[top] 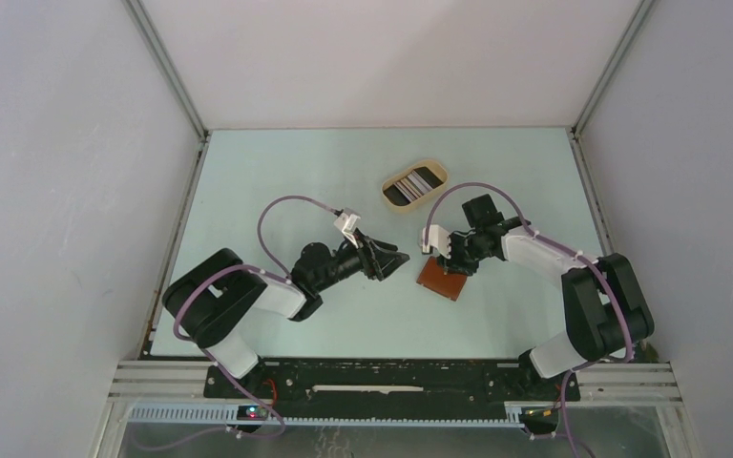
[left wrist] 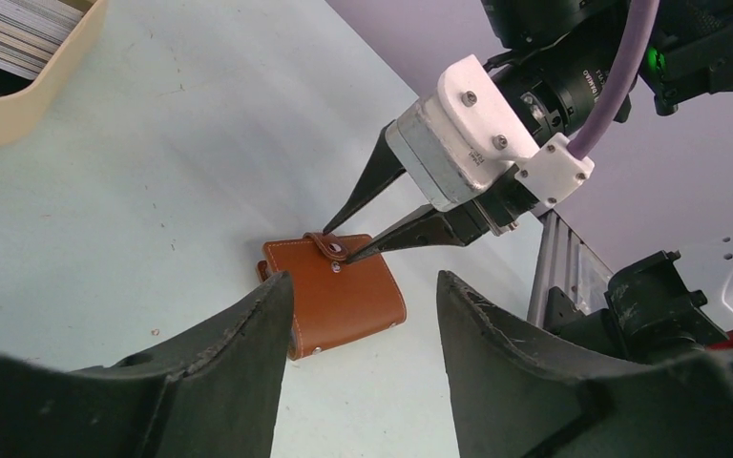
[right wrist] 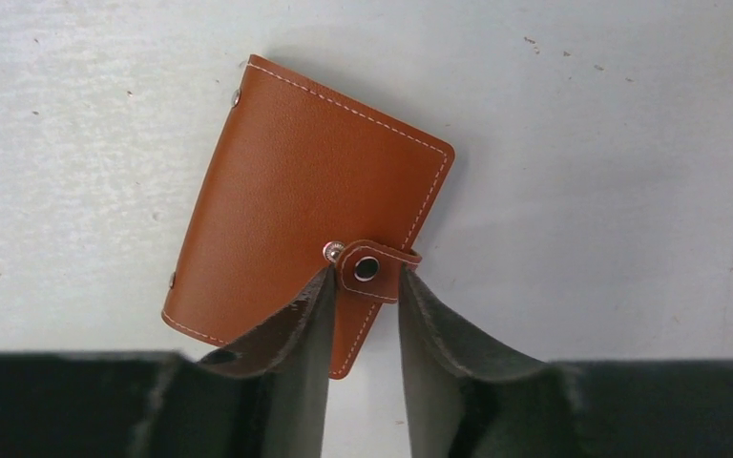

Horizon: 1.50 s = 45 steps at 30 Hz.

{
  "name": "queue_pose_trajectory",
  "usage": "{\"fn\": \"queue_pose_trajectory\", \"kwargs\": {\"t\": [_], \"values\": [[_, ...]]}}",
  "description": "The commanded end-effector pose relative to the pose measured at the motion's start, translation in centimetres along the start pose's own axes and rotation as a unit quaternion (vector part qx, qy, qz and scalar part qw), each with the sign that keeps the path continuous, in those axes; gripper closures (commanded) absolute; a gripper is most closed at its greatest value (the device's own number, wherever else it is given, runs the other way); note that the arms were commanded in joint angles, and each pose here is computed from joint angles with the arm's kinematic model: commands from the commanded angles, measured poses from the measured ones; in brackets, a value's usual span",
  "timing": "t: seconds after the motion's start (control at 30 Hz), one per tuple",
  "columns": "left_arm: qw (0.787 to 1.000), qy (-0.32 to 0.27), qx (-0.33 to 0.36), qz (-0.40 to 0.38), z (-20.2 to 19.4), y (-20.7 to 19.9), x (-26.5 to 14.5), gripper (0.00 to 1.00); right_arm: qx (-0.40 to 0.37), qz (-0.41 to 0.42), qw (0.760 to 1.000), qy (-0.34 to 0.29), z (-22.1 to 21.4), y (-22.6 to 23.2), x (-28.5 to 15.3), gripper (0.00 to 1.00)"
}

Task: Put the credit cards into the card holder
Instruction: Close the card holder at the center of the board.

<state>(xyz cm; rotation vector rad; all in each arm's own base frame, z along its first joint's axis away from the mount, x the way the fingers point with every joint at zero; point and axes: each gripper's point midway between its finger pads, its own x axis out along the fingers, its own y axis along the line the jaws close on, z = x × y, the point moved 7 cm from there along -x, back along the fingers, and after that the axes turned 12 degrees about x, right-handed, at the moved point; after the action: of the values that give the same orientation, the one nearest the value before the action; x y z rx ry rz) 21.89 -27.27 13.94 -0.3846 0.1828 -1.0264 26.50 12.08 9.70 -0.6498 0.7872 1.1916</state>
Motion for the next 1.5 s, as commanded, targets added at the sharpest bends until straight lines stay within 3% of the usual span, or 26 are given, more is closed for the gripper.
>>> {"fn": "queue_pose_trajectory", "kwargs": {"t": [0.0, 0.13, 0.4, 0.97, 1.47], "values": [[1.0, -0.021, 0.006, -0.021, 1.0, -0.4, 0.6, 0.39, -0.003, 0.014, 1.0, 0.001, 0.2, 0.2, 0.3, 0.66], [1.0, -0.017, -0.002, -0.023, 0.9, -0.4, 0.9, 0.44, -0.005, 0.02, 1.0, 0.001, 0.2, 0.4, 0.2, 0.73], [0.998, 0.018, -0.052, -0.033, -1.1, -0.4, 3.1, 0.69, -0.007, 0.027, 1.0, -0.002, 0.3, 0.6, -0.2, 1.0], [0.986, 0.133, -0.103, -0.012, -6.6, -0.5, 8.1, 0.93, 0.004, 0.022, 0.999, -0.031, 1.0, 0.8, -1.4, 1.0], [0.977, 0.181, -0.106, 0.036, -8.4, 0.6, 8.7, 1.0, -0.015, 0.033, 0.999, -0.009, 1.0, 1.6, -0.7, 1.0]]}}
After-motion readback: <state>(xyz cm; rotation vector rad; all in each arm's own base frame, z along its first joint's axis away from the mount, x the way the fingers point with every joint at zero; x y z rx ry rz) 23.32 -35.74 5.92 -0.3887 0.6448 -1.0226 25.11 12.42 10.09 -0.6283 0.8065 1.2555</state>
